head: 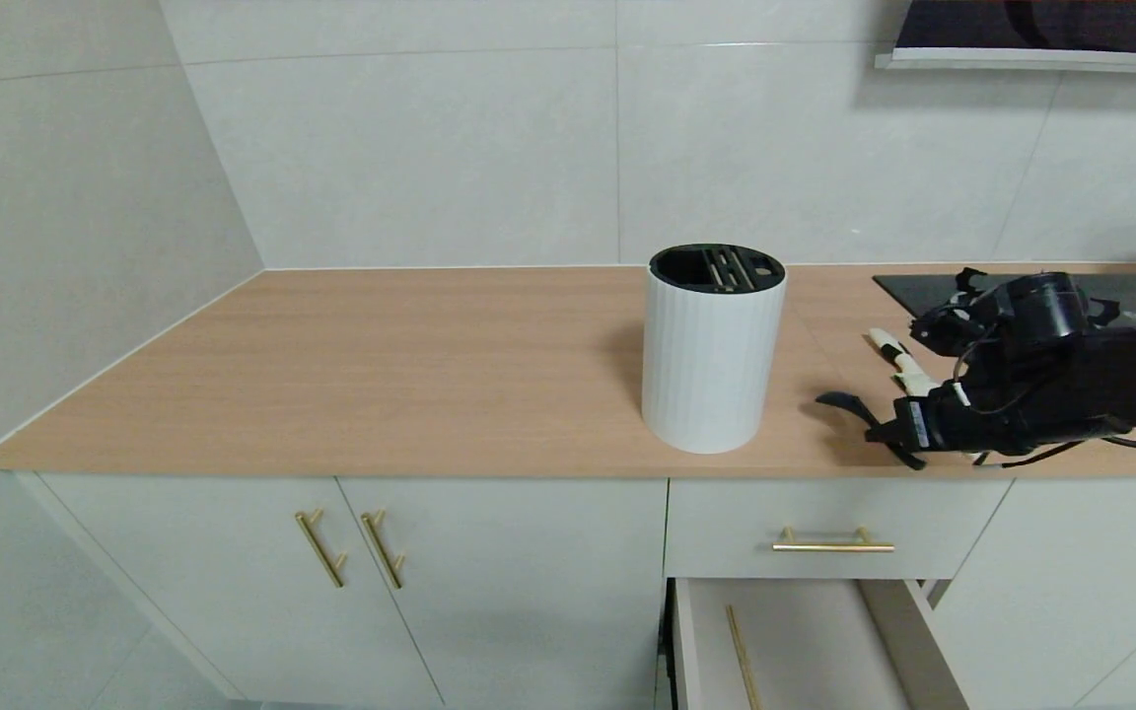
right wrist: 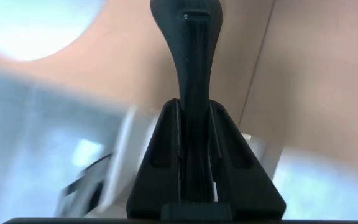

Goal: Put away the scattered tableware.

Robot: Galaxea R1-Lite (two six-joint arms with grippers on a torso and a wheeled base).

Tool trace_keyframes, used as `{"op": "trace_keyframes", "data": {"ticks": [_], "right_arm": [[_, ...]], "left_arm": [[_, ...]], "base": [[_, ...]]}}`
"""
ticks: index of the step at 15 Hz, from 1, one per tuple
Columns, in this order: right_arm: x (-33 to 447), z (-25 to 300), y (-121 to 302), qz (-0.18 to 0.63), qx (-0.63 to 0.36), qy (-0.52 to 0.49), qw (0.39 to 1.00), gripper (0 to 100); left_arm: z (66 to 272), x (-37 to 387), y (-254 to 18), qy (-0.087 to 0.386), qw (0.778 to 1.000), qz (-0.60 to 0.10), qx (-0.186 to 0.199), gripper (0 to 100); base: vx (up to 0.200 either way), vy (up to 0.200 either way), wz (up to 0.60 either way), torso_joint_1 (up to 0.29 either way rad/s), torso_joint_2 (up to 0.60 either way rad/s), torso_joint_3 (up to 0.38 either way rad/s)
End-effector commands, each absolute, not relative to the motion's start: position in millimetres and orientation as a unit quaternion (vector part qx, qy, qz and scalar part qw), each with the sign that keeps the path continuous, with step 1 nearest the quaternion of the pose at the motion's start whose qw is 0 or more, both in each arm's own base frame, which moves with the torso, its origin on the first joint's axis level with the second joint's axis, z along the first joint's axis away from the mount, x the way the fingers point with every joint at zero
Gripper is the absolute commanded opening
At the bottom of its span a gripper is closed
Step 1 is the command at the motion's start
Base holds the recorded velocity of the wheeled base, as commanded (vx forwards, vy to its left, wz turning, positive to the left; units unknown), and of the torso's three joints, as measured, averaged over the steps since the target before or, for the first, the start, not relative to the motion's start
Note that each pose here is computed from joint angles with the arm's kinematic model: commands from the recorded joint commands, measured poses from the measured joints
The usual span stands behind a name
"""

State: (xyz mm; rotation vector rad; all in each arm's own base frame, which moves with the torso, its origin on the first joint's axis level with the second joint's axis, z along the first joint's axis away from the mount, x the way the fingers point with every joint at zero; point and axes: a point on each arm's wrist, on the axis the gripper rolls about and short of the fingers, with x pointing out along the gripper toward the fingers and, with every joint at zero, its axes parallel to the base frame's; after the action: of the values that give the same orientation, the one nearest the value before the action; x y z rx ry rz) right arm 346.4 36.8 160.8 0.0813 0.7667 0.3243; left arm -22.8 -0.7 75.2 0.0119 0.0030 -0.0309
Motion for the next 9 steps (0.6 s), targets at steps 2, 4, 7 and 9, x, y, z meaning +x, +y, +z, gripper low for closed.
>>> {"op": "trace_keyframes", "data": {"ticks": [2, 4, 7, 9], "right_arm": [[269, 208, 39, 0.15, 0.083, 0.36, 0.917, 0], [236, 208, 38, 0.153, 0.09, 0.368, 0.913, 0], [205, 194, 34, 0.151, 0.098, 0.386, 0.905, 0], [200, 182, 33, 0.148, 0.098, 0.405, 0.897, 0]], "left_arm": [[75, -23, -1, 0.001, 1.0, -0.015, 0.006, 100], [75, -23, -1, 0.001, 1.0, -0.015, 0.006, 100], [75, -23, -1, 0.001, 1.0, -0.015, 0.006, 100], [75, -23, -1, 0.001, 1.0, -0.015, 0.006, 100]], "base": [[0.0, 0.0, 0.0, 0.0, 0.0, 0.0], [0.0, 0.0, 0.0, 0.0, 0.0, 0.0], [0.0, 0.0, 0.0, 0.0, 0.0, 0.0], [0.0, 0.0, 0.0, 0.0, 0.0, 0.0]]}}
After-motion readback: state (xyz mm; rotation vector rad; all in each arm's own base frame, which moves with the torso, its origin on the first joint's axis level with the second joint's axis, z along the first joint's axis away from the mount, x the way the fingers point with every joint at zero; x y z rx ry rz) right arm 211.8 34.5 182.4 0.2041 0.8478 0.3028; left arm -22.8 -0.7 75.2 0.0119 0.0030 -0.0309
